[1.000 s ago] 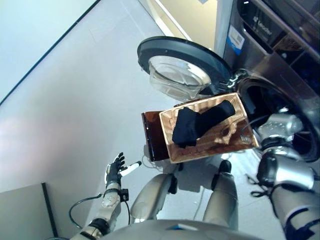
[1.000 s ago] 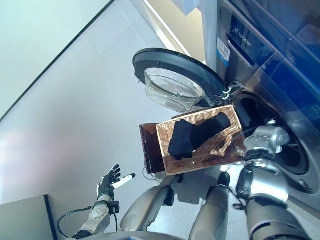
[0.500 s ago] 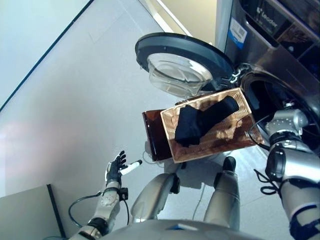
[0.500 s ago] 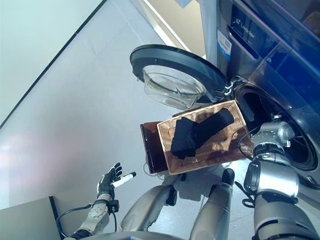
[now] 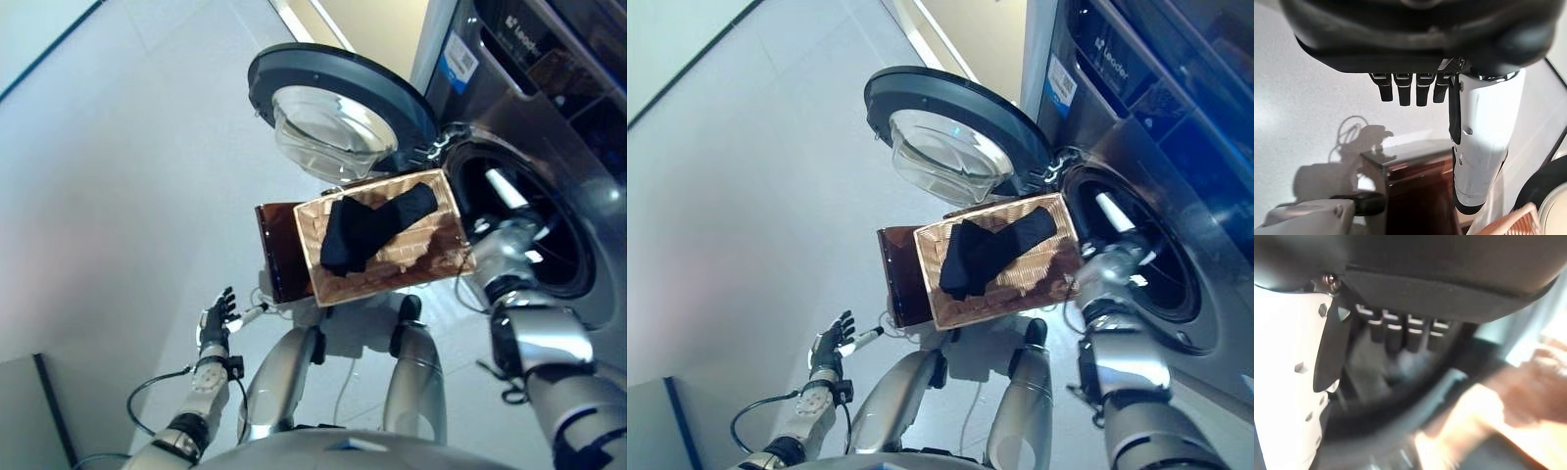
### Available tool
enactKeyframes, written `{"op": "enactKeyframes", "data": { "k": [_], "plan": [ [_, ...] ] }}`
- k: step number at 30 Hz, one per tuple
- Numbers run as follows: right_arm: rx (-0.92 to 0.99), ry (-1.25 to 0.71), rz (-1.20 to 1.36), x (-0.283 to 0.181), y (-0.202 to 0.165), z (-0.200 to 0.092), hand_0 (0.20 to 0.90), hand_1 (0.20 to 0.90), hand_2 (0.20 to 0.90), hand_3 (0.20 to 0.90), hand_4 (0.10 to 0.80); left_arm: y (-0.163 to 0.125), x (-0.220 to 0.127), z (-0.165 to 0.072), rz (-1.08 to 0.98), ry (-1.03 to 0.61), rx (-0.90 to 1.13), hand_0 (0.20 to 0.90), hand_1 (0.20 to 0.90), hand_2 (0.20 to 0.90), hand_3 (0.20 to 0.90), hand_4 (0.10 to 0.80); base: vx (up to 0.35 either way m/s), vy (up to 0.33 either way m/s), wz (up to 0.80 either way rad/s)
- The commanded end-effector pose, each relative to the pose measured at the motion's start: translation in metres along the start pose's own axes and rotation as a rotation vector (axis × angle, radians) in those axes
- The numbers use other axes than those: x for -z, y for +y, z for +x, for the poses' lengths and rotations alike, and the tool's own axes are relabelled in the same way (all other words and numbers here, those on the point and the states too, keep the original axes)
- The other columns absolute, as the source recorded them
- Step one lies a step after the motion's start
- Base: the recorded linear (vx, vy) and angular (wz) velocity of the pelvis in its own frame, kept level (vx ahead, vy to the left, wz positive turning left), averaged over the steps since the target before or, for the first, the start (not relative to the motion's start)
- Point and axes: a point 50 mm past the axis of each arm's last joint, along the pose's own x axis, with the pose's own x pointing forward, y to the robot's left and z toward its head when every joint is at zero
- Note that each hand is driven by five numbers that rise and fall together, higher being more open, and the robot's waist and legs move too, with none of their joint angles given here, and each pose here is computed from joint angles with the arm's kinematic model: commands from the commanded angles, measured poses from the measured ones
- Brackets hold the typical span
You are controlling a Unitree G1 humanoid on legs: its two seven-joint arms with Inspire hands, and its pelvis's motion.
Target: Pick up the clothes and place them into the washing machine
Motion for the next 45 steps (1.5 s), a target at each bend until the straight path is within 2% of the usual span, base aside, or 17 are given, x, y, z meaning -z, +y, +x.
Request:
{"op": "enactKeyframes", "data": {
  "k": [1, 4, 8, 12, 16, 17, 19, 23, 28, 31, 45],
  "plan": [
    [-0.152, -0.067, -0.038, 0.012, 0.027, -0.020, 0.900, 0.900, 0.900, 0.900, 0.800, 0.029, 0.003, 0.004, 0.002, 0.023, -0.129, 0.900, 0.900, 0.900, 0.900, 0.800, 0.000, 0.000, 0.00],
    [-0.195, -0.056, -0.090, 0.021, 0.032, -0.026, 0.900, 0.900, 0.900, 0.900, 0.800, 0.033, 0.006, 0.004, 0.003, 0.040, -0.138, 0.900, 0.900, 0.900, 0.900, 0.800, 0.010, -0.018, -0.08],
    [-0.282, -0.100, -0.279, 0.024, 0.038, -0.030, 0.900, 0.900, 0.900, 0.900, 0.800, 0.037, 0.004, 0.004, 0.005, 0.035, -0.145, 0.900, 0.900, 0.900, 0.900, 0.800, 0.000, -0.027, 0.01],
    [-0.379, -0.315, -0.589, 0.011, 0.050, -0.038, 0.900, 0.900, 0.900, 0.900, 0.800, 0.045, 0.001, 0.004, 0.011, 0.008, -0.179, 0.900, 0.900, 0.900, 0.900, 0.800, -0.013, -0.033, -0.01],
    [-0.458, -0.608, -1.144, 0.004, 0.048, -0.041, 0.900, 0.900, 0.900, 0.900, 0.800, 0.045, 0.000, 0.002, 0.076, -0.019, -0.167, 0.900, 0.900, 0.900, 0.900, 0.800, 0.016, -0.029, 0.03],
    [-0.459, -0.609, -1.144, 0.004, 0.049, -0.041, 0.900, 0.900, 0.900, 0.900, 0.800, 0.045, 0.000, 0.002, 0.076, -0.019, -0.167, 0.900, 0.900, 0.900, 0.900, 0.800, 0.000, 0.000, 0.00],
    [-0.484, -0.714, -1.359, 0.006, 0.046, -0.040, 0.900, 0.900, 0.900, 0.900, 0.800, 0.044, -0.003, 0.002, 0.096, -0.039, -0.160, 0.900, 0.900, 0.900, 0.900, 0.800, 0.001, -0.006, 0.02],
    [-0.462, -0.781, -1.527, 0.003, 0.045, -0.035, 0.900, 0.900, 0.900, 0.900, 0.800, 0.046, -0.011, 0.006, 0.103, -0.071, -0.175, 0.900, 0.900, 0.900, 0.900, 0.800, -0.027, -0.009, 0.10],
    [-0.368, -0.847, -1.666, -0.019, 0.052, -0.022, 0.900, 0.900, 0.900, 0.900, 0.800, 0.039, -0.037, 0.016, 0.057, -0.154, -0.174, 0.900, 0.900, 0.900, 0.900, 0.800, -0.078, 0.004, 0.07],
    [-0.358, -0.884, -1.662, -0.031, 0.061, -0.022, 0.900, 0.900, 0.900, 0.900, 0.800, 0.037, -0.045, 0.018, 0.022, -0.179, -0.173, 0.900, 0.900, 0.900, 0.900, 0.800, 0.018, 0.016, 0.08],
    [-0.228, -0.789, -1.681, -0.046, 0.063, -0.007, 0.900, 0.900, 0.900, 0.900, 0.800, 0.022, -0.081, 0.020, -0.043, -0.319, -0.144, 0.900, 0.900, 0.900, 0.900, 0.800, 0.010, 0.004, 0.07]
  ]
}}
